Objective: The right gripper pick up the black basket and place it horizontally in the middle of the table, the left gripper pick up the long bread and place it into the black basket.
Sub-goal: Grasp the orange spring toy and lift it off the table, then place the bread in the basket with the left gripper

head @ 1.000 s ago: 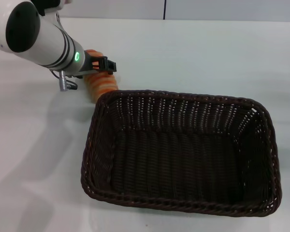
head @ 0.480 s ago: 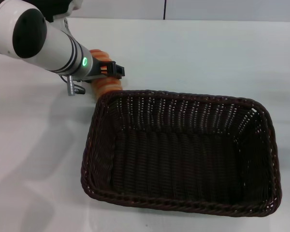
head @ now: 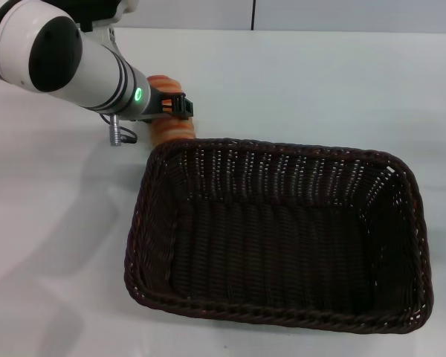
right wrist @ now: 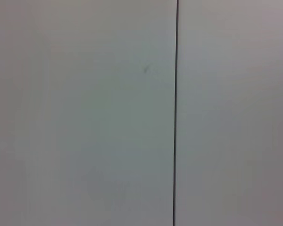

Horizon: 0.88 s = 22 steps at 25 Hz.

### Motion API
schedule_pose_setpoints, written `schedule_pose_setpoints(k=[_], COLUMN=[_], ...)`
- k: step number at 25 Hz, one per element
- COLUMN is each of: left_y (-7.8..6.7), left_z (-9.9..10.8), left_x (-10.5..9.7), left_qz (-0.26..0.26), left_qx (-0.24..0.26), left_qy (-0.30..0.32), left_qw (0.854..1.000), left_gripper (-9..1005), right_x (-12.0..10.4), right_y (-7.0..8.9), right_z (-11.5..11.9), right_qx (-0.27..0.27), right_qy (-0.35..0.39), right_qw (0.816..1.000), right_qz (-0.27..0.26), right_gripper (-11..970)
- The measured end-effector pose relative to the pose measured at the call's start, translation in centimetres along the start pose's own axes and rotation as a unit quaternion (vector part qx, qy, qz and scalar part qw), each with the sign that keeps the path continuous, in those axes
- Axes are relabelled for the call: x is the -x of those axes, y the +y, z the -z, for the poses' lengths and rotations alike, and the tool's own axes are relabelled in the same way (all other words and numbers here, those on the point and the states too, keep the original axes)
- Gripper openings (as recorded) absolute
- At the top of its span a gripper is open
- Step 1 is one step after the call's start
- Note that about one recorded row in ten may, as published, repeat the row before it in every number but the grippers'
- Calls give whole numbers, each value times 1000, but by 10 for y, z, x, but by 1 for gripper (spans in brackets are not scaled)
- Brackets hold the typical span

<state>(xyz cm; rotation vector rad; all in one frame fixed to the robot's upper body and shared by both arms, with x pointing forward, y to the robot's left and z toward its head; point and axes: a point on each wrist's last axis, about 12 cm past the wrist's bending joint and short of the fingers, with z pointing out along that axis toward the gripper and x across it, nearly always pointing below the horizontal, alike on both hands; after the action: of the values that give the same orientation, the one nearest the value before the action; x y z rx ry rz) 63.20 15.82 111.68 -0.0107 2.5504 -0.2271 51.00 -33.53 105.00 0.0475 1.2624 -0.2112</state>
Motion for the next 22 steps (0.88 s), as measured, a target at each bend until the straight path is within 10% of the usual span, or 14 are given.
schedule_pose_setpoints(k=[13, 22], left_y=[-1, 12], left_z=[12, 70], left_x=[10, 37], left_qz=[-23, -89], left_qx=[-21, -59], left_qy=[-40, -125], left_qw=[999, 986], left_gripper=[568, 490], right_x=[1, 2], right_y=[-1, 0], right_z=[1, 2], right_qx=[-4, -9], right_qy=[-4, -9], right_qw=[1000, 1000], right_qz=[-1, 1], right_gripper=[343, 343])
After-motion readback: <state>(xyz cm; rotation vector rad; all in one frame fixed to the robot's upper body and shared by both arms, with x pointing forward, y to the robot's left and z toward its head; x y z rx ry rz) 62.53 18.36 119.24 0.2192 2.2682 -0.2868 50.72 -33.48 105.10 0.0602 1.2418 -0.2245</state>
